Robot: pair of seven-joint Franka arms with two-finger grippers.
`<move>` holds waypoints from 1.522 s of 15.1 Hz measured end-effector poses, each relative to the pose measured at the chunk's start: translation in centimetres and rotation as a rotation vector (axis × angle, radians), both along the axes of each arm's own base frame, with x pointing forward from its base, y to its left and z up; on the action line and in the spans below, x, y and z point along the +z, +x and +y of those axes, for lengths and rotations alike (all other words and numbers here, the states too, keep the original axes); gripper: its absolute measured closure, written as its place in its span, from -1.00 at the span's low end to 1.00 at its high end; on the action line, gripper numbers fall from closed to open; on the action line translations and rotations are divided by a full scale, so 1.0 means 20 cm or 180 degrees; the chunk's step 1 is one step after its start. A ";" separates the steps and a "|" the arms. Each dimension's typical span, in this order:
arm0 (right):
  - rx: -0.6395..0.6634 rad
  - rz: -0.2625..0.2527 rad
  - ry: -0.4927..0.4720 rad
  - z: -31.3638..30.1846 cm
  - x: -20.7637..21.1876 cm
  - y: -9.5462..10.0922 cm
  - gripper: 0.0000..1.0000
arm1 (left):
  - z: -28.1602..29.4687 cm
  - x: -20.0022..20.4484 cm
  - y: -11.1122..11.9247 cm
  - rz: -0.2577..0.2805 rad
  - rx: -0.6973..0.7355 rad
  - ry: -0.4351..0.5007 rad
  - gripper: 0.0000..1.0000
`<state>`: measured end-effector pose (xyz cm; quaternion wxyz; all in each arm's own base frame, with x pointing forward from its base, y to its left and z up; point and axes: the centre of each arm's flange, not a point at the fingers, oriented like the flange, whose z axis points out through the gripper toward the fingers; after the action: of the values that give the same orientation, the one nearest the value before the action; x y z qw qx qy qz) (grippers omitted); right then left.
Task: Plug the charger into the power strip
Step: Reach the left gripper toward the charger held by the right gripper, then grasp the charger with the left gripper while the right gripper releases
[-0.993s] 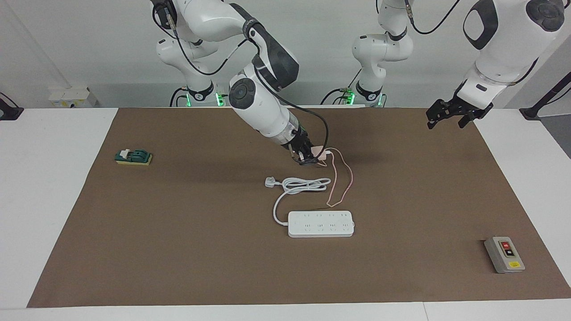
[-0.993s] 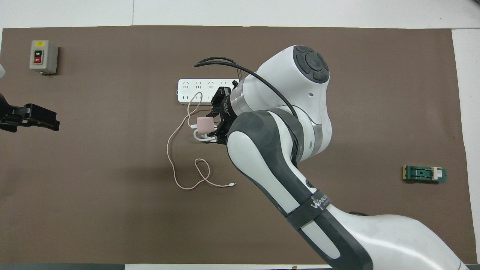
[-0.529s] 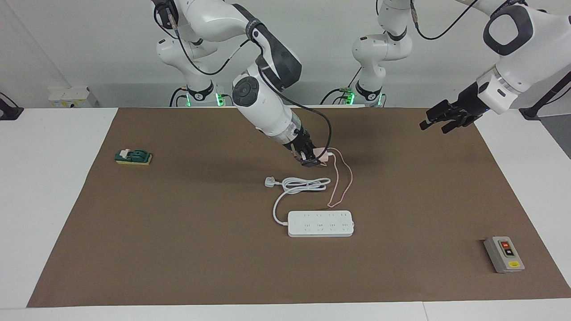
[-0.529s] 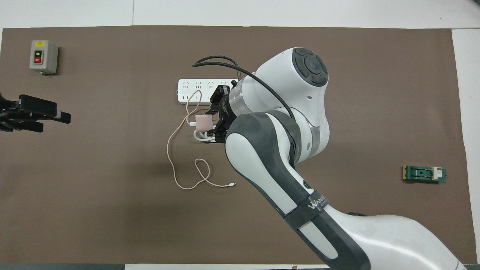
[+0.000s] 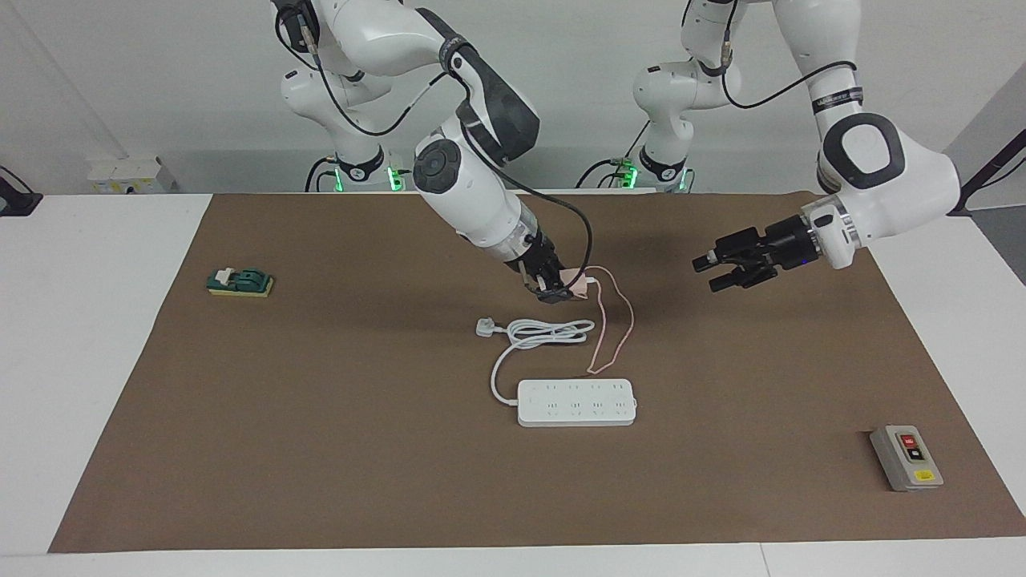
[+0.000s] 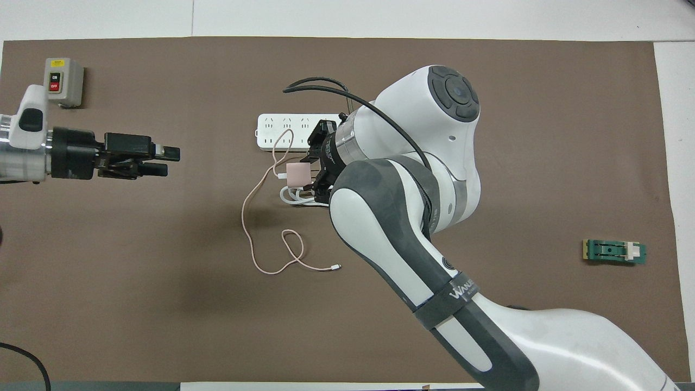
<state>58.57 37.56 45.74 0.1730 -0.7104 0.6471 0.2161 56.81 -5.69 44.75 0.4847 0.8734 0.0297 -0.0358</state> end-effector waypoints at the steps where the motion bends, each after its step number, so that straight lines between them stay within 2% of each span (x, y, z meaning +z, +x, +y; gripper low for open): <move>1: -0.0001 -0.0001 -0.0001 0.00 0.00 0.00 0.04 | -0.07 -0.04 -0.01 -0.0021 0.0011 -0.0189 -1.00; 3: -0.0001 -0.0001 -0.0003 0.00 0.00 0.00 0.04 | -0.19 -0.16 -0.03 -0.0204 -0.0061 -0.0526 -1.00; 5: -0.0002 -0.0001 -0.0004 0.00 0.00 0.00 0.04 | -0.28 -0.32 -0.02 -0.0378 -0.0167 -0.0735 -1.00; 9: -0.0004 -0.0001 -0.0005 0.00 0.00 0.00 0.04 | -0.40 -0.46 -0.03 -0.0467 -0.0219 -0.1004 -1.00; 12: -0.0005 -0.0001 -0.0007 -0.01 0.00 0.00 0.04 | -0.51 -0.50 -0.09 -0.0371 -0.0202 -0.1320 -1.00; 17: -0.0010 -0.0002 -0.0009 -0.01 0.00 0.01 0.04 | -0.65 -0.56 -0.18 -0.0218 -0.0119 -0.1535 -1.00; 20: -0.0016 -0.0003 -0.0010 -0.02 0.00 0.01 0.04 | -0.68 -0.54 -0.18 -0.0219 -0.0039 -0.1642 -1.00; 23: -0.0017 -0.0003 -0.0011 -0.02 0.00 0.01 0.04 | -0.76 -0.52 -0.20 -0.0135 0.0017 -0.1743 -1.00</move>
<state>58.78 37.23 45.67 0.1727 -0.7090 0.6493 0.2142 52.78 -20.84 34.38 0.7035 0.7103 0.0111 -0.0229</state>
